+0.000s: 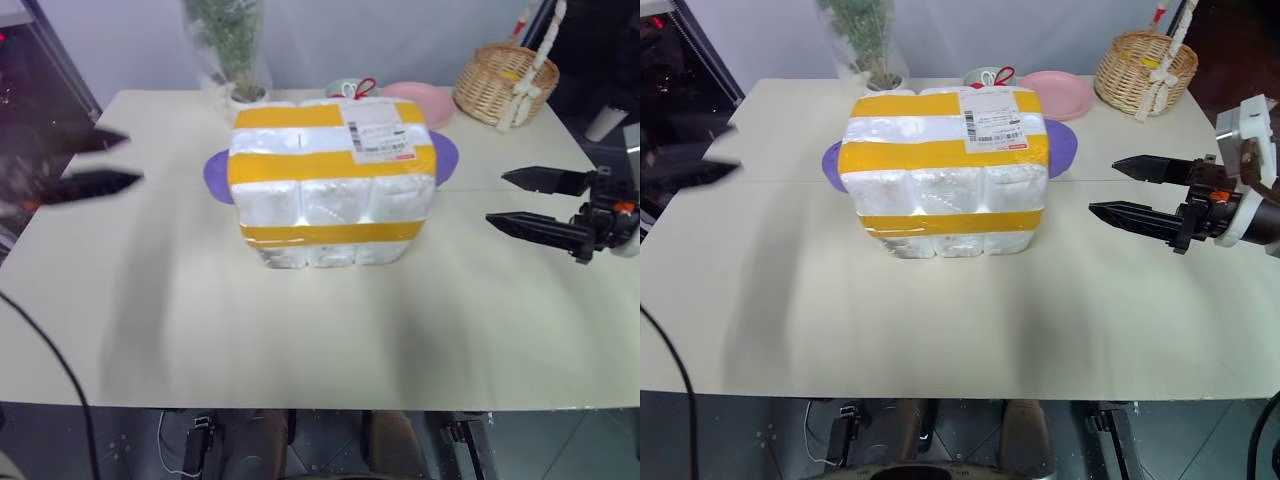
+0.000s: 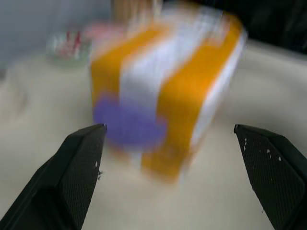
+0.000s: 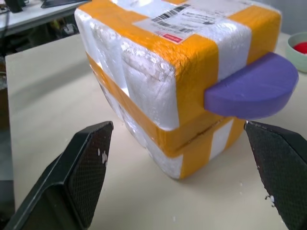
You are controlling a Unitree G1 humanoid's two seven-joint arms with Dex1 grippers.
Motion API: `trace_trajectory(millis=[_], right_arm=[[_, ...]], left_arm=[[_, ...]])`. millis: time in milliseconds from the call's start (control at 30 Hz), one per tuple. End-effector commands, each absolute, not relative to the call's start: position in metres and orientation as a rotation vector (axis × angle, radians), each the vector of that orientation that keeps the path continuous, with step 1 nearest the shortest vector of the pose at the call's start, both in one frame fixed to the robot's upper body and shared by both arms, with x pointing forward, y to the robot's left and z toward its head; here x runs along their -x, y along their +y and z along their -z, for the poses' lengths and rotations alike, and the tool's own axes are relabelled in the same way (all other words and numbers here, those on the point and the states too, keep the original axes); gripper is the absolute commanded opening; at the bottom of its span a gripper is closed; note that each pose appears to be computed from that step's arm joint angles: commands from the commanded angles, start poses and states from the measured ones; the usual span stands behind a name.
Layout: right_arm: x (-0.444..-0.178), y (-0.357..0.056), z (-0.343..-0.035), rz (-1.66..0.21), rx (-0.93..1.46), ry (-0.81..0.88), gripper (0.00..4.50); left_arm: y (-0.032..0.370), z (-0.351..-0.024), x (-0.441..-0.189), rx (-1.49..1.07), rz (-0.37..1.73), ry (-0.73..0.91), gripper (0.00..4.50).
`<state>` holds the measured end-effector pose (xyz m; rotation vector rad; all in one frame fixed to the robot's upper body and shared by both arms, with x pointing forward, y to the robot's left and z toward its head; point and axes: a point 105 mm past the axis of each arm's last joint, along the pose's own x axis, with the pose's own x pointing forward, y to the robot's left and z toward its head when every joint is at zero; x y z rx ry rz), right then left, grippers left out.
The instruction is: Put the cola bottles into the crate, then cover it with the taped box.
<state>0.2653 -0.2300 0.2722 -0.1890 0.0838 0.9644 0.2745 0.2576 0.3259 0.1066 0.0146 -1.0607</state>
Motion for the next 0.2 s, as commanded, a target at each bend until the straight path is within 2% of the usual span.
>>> trace_trajectory(millis=[33,200], right_arm=[[-0.261,-0.225,-0.285,-0.993,0.225,0.044,4.50],[-0.265,-0.226,-0.281,-1.005,0.228,0.049,4.50]], left_arm=[[0.249,-0.326,-0.272,-0.062,1.114,0.042,4.47],[0.240,-0.309,-0.270,-0.100,1.150,0.124,4.47]])
